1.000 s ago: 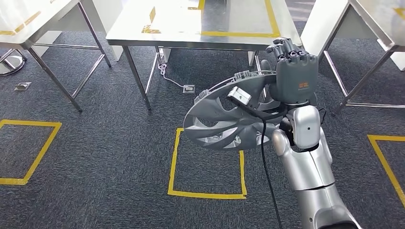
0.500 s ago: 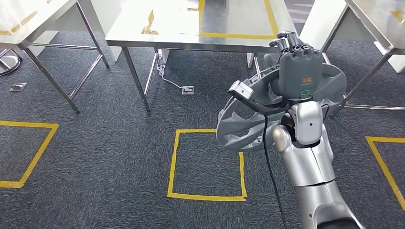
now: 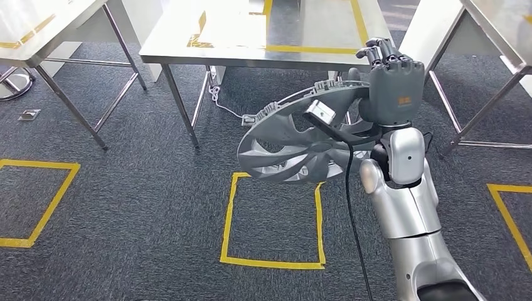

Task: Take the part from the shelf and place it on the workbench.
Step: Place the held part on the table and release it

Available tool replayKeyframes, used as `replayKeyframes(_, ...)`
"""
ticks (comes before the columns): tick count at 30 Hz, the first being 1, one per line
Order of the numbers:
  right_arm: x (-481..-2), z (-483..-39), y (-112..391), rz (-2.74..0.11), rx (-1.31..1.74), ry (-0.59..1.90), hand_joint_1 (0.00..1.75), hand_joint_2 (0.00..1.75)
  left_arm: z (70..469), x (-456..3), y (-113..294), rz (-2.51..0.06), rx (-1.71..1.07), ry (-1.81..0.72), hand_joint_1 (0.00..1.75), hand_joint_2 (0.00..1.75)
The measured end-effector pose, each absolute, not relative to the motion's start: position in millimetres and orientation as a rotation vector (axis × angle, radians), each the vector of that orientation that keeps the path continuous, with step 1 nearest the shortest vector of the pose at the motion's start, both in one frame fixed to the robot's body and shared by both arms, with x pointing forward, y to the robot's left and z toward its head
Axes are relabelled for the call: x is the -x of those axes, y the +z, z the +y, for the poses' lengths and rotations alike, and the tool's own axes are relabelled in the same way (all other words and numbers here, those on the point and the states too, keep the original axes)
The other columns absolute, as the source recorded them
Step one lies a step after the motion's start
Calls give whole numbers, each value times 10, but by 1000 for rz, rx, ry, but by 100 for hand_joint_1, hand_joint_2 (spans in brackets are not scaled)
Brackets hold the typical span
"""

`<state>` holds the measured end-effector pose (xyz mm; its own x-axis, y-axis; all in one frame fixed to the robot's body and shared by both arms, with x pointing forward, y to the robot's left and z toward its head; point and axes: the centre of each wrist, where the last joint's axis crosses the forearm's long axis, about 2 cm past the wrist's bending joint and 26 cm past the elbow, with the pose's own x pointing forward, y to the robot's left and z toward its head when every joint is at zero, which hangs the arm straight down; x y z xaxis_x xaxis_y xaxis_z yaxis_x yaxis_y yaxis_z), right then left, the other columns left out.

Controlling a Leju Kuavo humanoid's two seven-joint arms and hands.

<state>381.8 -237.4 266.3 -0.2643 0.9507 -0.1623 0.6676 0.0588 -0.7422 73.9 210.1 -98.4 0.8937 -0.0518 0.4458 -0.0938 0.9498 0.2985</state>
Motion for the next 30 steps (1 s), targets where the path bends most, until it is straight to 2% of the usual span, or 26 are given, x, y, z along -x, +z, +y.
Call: replayKeyframes(30, -3812, -2403, 2538, -1943, 1589, 1034, 175, 175, 2106, -656, -999, -450, -321, 14, 0, 175)
